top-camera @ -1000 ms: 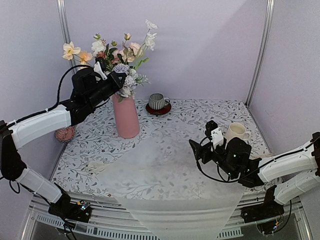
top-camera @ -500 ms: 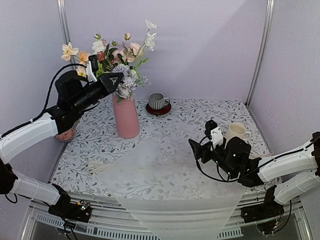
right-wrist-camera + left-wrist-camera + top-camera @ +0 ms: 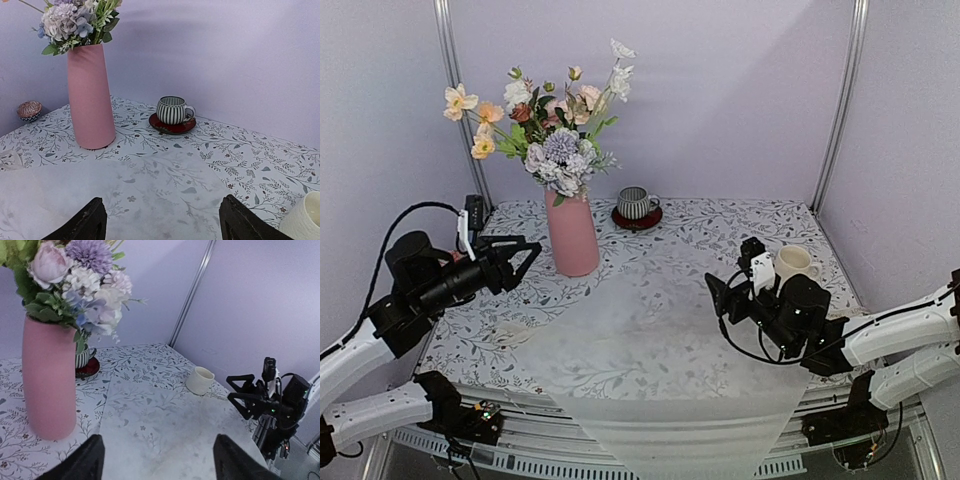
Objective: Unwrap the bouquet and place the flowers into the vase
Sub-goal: Reset both arms
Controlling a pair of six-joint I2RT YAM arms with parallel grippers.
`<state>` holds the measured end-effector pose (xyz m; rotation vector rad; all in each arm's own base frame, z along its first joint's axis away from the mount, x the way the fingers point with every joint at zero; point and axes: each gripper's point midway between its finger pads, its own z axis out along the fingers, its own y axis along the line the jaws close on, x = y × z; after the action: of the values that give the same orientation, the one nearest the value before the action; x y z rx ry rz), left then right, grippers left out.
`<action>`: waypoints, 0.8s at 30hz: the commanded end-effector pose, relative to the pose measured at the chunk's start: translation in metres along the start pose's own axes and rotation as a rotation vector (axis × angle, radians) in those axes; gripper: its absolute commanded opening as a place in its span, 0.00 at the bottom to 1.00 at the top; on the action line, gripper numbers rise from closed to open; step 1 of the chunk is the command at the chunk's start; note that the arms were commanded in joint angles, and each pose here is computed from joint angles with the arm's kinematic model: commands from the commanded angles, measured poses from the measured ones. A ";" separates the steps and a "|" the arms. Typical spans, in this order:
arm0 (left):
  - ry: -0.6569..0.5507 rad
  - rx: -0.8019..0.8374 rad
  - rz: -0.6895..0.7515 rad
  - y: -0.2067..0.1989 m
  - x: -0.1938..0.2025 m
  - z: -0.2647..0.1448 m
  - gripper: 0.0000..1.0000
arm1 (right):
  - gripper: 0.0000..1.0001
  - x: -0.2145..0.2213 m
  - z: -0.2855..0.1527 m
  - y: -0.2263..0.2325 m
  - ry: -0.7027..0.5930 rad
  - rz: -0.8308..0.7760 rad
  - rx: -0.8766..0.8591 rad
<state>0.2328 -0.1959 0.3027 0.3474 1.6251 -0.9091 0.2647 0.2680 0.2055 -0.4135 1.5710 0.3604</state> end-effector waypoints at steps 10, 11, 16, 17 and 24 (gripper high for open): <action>0.046 -0.421 -0.026 0.083 0.050 -0.035 0.98 | 0.95 -0.002 -0.021 -0.056 -0.009 -0.044 0.262; 0.045 -0.429 -0.025 0.086 0.050 -0.034 0.98 | 1.00 -0.001 -0.022 -0.059 -0.002 -0.031 0.270; 0.040 -0.543 -0.022 0.112 0.046 -0.032 0.98 | 0.99 -0.005 -0.023 -0.087 0.040 0.048 0.281; 0.031 -0.565 -0.021 0.117 0.043 -0.033 0.98 | 0.99 -0.007 -0.024 -0.095 0.041 0.063 0.291; -0.056 -0.684 0.038 0.142 0.021 -0.044 0.98 | 0.99 -0.014 -0.043 -0.155 0.030 0.146 0.431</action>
<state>0.2813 -0.0944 0.2096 -0.0861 1.8622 -0.3808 0.2959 0.1346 0.2288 -0.0403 1.6165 0.1212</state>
